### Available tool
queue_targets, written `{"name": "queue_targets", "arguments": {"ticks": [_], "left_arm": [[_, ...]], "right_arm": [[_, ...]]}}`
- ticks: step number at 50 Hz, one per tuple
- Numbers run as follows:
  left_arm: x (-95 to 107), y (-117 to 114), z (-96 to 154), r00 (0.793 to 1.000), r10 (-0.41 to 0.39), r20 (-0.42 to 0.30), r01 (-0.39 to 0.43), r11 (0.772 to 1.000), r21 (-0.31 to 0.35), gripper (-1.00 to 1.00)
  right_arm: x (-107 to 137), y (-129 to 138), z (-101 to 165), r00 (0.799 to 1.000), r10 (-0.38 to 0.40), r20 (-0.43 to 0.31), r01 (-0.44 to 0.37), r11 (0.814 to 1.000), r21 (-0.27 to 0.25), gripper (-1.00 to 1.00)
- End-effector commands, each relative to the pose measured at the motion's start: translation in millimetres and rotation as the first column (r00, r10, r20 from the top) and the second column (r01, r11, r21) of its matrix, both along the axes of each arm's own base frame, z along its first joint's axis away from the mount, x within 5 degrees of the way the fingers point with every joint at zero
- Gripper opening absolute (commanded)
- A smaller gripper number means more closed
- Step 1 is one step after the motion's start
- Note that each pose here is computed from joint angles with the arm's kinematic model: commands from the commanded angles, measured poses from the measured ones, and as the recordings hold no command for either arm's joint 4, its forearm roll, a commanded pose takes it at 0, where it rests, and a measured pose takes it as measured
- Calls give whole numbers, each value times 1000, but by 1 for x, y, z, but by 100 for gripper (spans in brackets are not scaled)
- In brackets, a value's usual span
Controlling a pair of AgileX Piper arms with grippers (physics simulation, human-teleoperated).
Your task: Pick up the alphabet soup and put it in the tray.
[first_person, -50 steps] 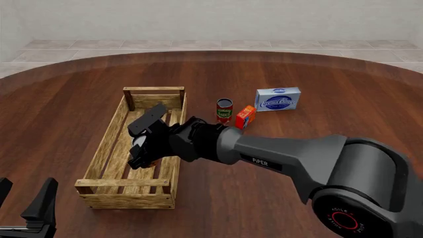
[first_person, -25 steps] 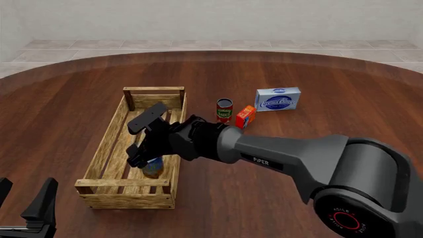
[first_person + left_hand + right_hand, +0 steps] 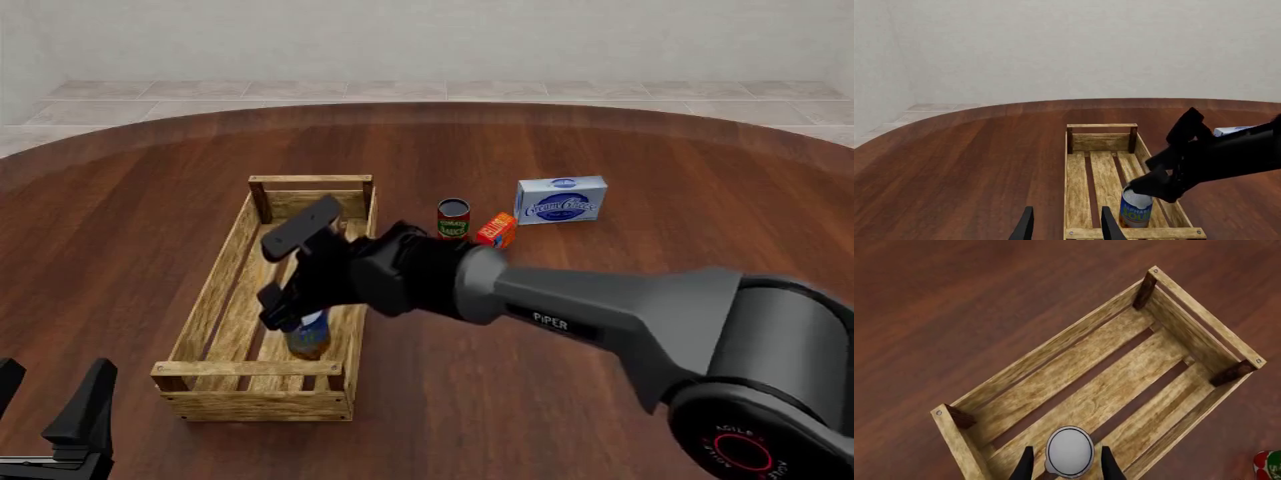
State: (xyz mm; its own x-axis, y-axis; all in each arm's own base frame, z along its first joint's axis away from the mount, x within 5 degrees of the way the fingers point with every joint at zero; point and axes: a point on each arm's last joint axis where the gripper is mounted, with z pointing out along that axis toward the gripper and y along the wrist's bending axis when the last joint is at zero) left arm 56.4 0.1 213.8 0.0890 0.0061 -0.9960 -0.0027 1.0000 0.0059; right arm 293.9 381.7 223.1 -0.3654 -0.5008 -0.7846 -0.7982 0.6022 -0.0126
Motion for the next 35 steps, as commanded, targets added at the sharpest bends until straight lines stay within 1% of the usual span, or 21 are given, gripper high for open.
{"name": "queue_targets", "arguments": {"ticks": [1, 6, 11, 18, 24, 30, 35], "left_arm": [[0, 0, 0, 1000, 2, 0, -2, 1000, 0, 100], [0, 0, 0, 1000, 2, 1, -2, 1000, 0, 100], [0, 0, 0, 1000, 2, 1, -2, 1000, 0, 100], [0, 0, 0, 1000, 2, 1, -2, 1000, 0, 100], [0, 0, 0, 1000, 2, 1, -2, 1000, 0, 100], [0, 0, 0, 1000, 2, 1, -2, 1000, 0, 100], [0, 0, 0, 1000, 2, 0, -2, 1000, 0, 100]], "right_arm": [[-13, -11, 25, 1000, 13, 29, -13, 1000, 27, 100], [-23, -19, 40, 999, 18, 47, -20, 999, 48, 100], [-29, -26, 46, 998, 23, 54, -26, 998, 51, 100], [-40, -40, 62, 997, 28, 74, -33, 997, 63, 100], [-50, -59, 80, 996, 22, 90, -29, 997, 76, 100], [-56, -75, 88, 995, 15, 103, -23, 997, 79, 100], [-64, -93, 101, 993, 2, 119, -14, 995, 95, 100]]}}
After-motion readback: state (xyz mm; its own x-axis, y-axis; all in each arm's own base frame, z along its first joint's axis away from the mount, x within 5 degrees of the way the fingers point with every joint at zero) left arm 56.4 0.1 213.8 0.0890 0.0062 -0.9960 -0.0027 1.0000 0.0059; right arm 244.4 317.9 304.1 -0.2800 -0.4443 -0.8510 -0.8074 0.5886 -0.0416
